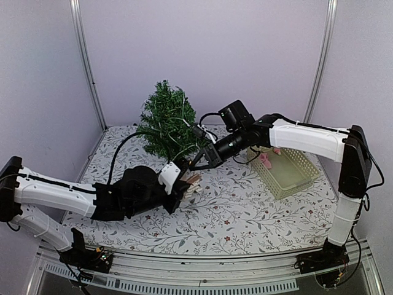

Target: Decorate the small christmas tree

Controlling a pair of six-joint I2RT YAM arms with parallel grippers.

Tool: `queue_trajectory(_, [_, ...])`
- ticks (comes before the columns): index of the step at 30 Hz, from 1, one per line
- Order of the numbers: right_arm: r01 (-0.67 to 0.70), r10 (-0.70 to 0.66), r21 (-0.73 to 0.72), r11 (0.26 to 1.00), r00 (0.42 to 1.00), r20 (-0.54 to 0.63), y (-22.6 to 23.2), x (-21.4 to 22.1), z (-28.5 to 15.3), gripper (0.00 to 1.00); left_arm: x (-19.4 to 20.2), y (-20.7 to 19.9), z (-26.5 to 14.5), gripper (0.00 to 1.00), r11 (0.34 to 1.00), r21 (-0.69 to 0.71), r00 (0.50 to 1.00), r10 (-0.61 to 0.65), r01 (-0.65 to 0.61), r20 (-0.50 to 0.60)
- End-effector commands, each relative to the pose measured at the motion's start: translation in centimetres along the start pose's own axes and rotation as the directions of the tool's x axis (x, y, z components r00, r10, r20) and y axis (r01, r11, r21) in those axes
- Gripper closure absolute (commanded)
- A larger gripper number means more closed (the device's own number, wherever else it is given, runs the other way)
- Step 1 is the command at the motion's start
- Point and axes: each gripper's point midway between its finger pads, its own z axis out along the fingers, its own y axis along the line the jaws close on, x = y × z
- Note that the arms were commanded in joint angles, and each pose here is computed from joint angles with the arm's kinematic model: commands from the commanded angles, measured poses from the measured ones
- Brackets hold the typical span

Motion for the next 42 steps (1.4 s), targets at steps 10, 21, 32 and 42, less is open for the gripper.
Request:
queue_trajectory(10, [0.027,-0.029,0.126,0.992,0.999,0.015,-1.4,0.1,-0.7,0.98,1.4,0.3,-0.1,1.00,0.999,-0.037,0.999,-0.014,0.013,-0.037])
queue_trajectory(21, [0.113,-0.121,0.088,0.990,0.989,0.087,0.7,-1.2,-1.9,1.00,1.1,1.0,-0.2,1.00,0.997,-0.074,1.000,-0.015,0.013,-0.024])
queue_trajectory(32, [0.119,-0.134,0.132,0.984,0.984,0.115,0.6,-2.1,-2.6,1.00,0.3,2.0,-1.0,1.00,0.993,-0.115,1.000,-0.003,0.004,0.016])
queue_trajectory(42, [0.037,-0.059,0.260,0.965,0.995,0.076,-2.8,-1.8,-1.9,1.00,1.8,2.4,0.4,1.00,0.989,-0.149,0.998,-0.013,0.004,-0.063])
